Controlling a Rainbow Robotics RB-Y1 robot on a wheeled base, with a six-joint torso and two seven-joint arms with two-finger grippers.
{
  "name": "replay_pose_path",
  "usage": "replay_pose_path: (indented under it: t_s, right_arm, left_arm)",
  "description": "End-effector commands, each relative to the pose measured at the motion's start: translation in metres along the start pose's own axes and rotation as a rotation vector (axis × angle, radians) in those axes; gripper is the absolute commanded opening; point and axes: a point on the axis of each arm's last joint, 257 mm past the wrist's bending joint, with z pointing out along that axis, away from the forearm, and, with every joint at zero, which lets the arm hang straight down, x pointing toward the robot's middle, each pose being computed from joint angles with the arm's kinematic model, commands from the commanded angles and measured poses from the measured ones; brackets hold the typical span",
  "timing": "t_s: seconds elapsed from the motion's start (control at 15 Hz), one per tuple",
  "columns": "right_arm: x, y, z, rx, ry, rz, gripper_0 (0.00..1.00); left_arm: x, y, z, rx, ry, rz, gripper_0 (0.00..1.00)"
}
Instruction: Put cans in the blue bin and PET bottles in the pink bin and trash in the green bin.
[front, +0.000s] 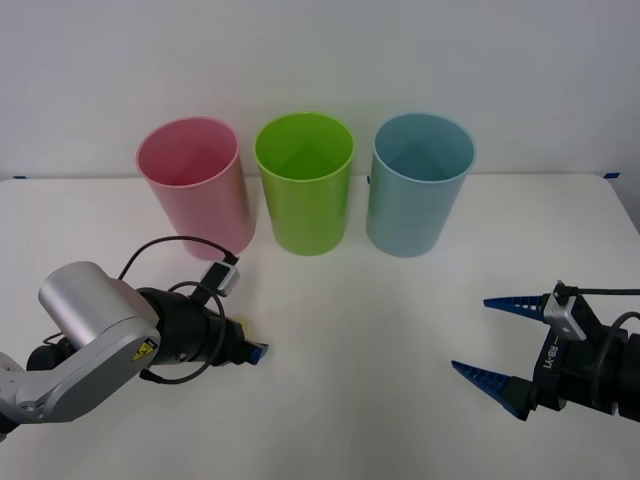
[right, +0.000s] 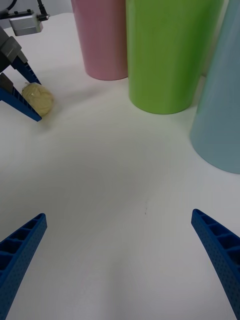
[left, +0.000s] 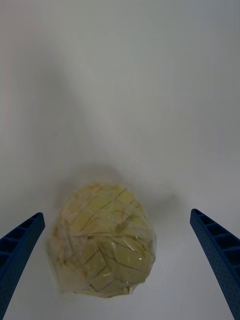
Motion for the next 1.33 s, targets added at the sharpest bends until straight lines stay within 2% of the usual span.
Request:
replay_pose_path:
  t_s: [0.07,0.47,0.53,0.6,0.67,0.93,1.33]
  right_arm:
    - [0.0000,0.0000,0.0000,0.000,0.000,0.000,1.00]
    - [0.0000,0.0000,0.0000,0.000,0.000,0.000,1.00]
    - [0.0000,0.0000,0.0000,0.000,0.000,0.000,1.00]
    - [0.0000,0.0000,0.0000,0.000,0.000,0.000,1.00]
    - [0.0000,0.0000,0.0000,0.000,0.000,0.000,1.00]
    - [0.0000,0.0000,0.0000,0.000,0.000,0.000,1.00]
    - [0.0000,0.0000,0.0000,0.000,0.000,0.000,1.00]
  left_arm:
    - [-0.0002,0.0012,0.0035,-0.007,0.001,-0.002,1.00]
    - [-0.0005,-0.0018,0.0074,-0.010,0.001,0.001,1.00]
    - [-0.0009,-0.0023,0.0076,-0.009,0.000,0.003,0.75]
    - [-0.0010,-0.0018,0.0078,-0.012,-0.002,0.006,0.12]
    - [-0.0009,-0.0010,0.0081,-0.017,-0.002,0.010,0.00]
    - [-0.0016,-0.0043,0.0110,-0.017,-0.018,0.031,0.00]
    - [-0.0010,-0.0073,0.0107,-0.010,-0.017,0.033,0.00]
